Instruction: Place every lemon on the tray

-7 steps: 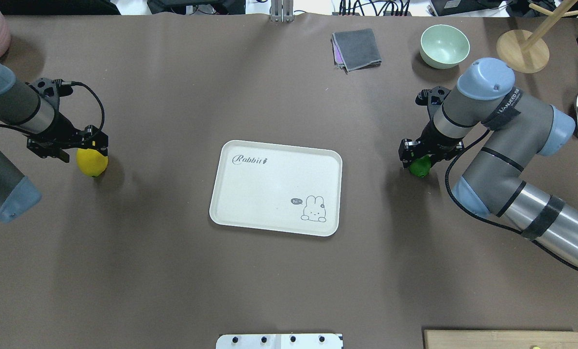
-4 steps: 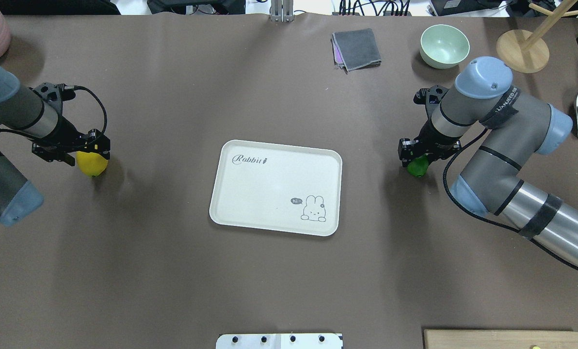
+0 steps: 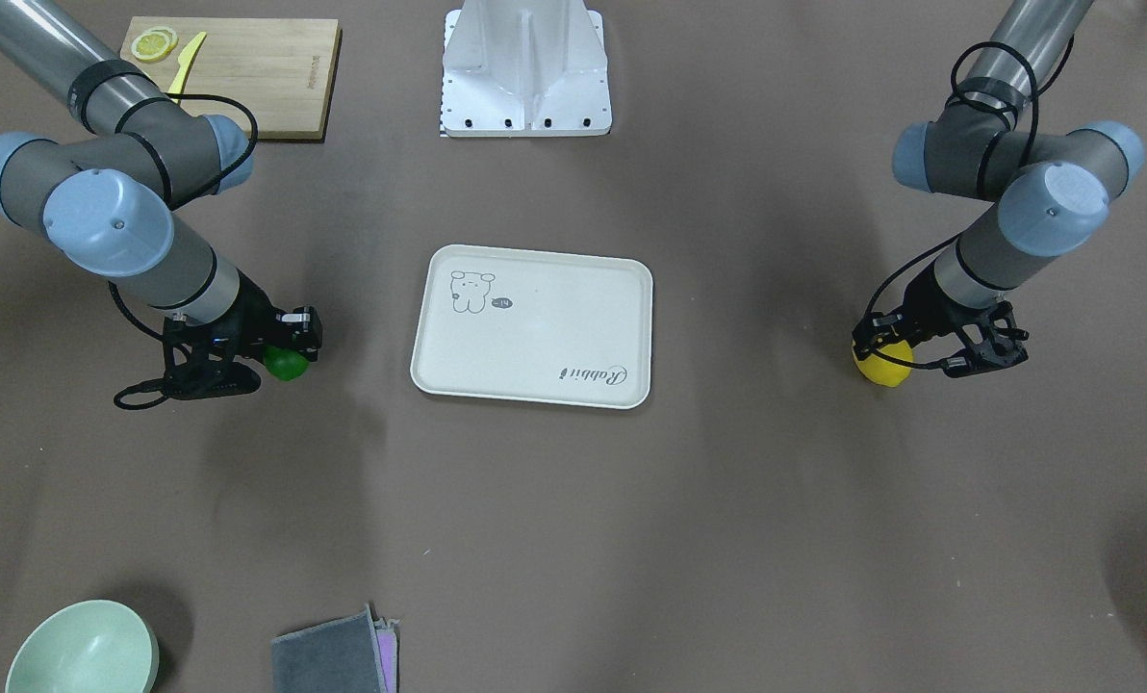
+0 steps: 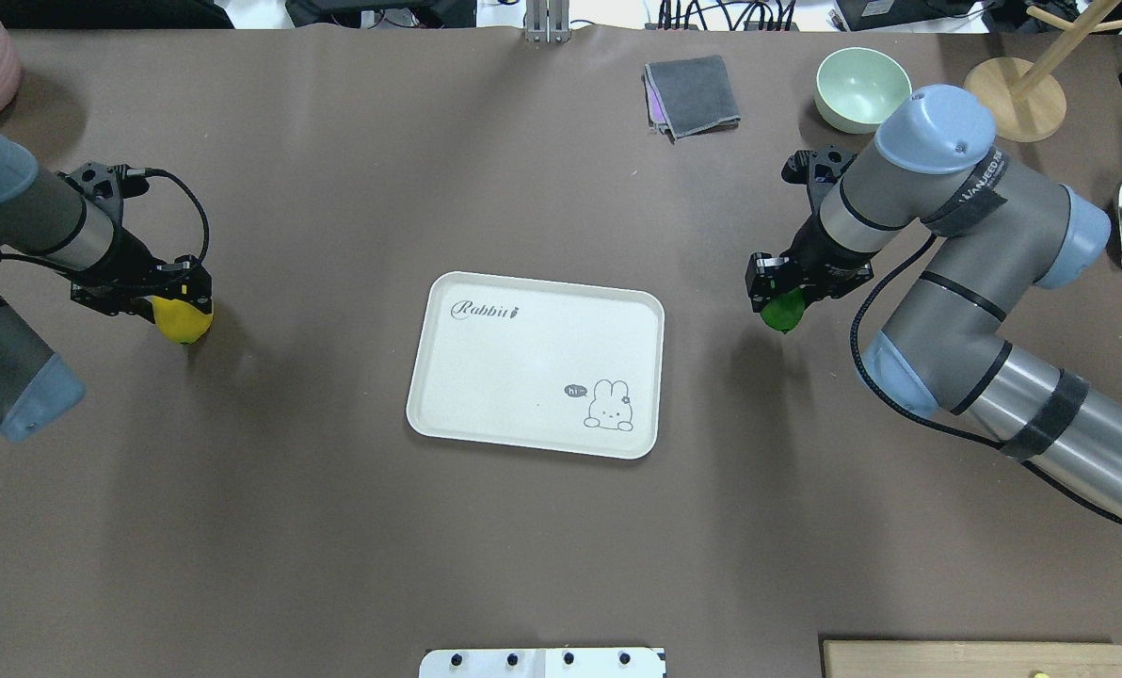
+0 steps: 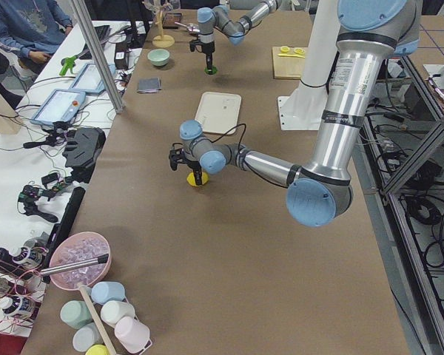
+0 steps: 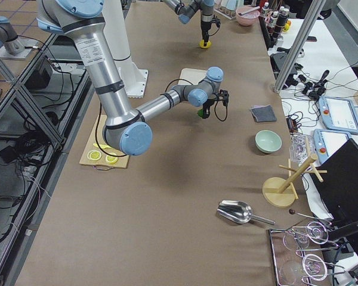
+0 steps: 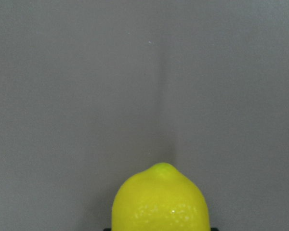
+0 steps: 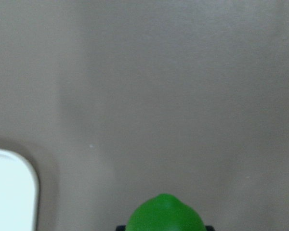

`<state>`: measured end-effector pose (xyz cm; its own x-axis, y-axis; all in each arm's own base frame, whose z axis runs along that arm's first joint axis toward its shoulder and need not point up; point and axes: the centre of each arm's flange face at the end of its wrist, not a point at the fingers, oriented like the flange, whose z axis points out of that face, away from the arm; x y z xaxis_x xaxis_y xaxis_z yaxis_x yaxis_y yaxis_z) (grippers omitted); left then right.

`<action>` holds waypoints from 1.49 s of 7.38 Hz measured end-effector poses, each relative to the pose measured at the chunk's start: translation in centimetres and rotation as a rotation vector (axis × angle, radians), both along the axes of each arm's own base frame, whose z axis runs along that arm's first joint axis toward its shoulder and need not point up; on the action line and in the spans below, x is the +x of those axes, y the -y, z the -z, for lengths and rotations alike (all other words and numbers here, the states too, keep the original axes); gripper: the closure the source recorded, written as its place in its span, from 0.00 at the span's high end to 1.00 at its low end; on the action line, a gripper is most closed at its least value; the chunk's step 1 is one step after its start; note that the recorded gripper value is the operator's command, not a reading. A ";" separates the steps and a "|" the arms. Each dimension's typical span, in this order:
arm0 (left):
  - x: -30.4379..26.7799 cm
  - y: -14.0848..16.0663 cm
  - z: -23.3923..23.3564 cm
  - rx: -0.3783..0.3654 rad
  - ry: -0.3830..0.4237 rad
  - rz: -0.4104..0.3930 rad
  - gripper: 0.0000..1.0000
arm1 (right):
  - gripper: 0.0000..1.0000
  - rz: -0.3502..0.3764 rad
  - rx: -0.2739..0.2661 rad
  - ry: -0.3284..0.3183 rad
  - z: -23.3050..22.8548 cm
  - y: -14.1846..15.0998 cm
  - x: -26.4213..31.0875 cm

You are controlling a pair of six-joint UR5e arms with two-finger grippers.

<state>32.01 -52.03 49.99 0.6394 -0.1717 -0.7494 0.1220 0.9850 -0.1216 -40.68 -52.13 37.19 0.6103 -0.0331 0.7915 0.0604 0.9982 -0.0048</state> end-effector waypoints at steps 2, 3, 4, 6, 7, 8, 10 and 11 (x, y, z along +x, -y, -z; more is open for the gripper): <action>-0.5 -0.1 1.2 -0.005 -0.020 -0.008 0.00 | 0.37 0.038 0.015 0.052 4.9 -1.5 -4.1; -1.1 0.0 2.0 -0.017 -0.036 -0.012 0.00 | 0.38 0.059 0.032 0.072 7.0 -2.0 -6.0; -1.8 0.2 2.8 -0.026 -0.040 -0.015 0.00 | 0.38 0.077 0.050 0.091 8.6 -2.2 -7.7; -3.5 0.4 5.6 -0.023 -0.014 -0.049 0.00 | 0.50 0.102 0.102 0.127 9.4 -2.9 -11.1; -4.3 0.6 7.4 -0.019 -0.001 -0.062 0.00 | 0.99 0.107 0.121 0.140 9.5 -3.2 -12.3; -4.7 0.8 9.2 -0.022 0.009 -0.068 0.00 | 1.00 0.107 0.131 0.146 9.6 -3.2 -12.8; -4.1 2.2 13.9 -0.029 0.023 -0.075 0.00 | 1.00 0.084 0.139 0.143 9.4 -2.3 -12.0; -3.5 3.0 16.4 -0.028 0.025 -0.074 0.00 | 1.00 0.063 0.142 0.146 9.6 -1.4 -10.8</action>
<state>28.48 -55.04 33.61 0.6695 -0.1439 -0.7288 0.0524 0.9878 -0.1469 -51.49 -50.74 27.60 0.4830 -0.1851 0.8558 0.1128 0.9824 0.1489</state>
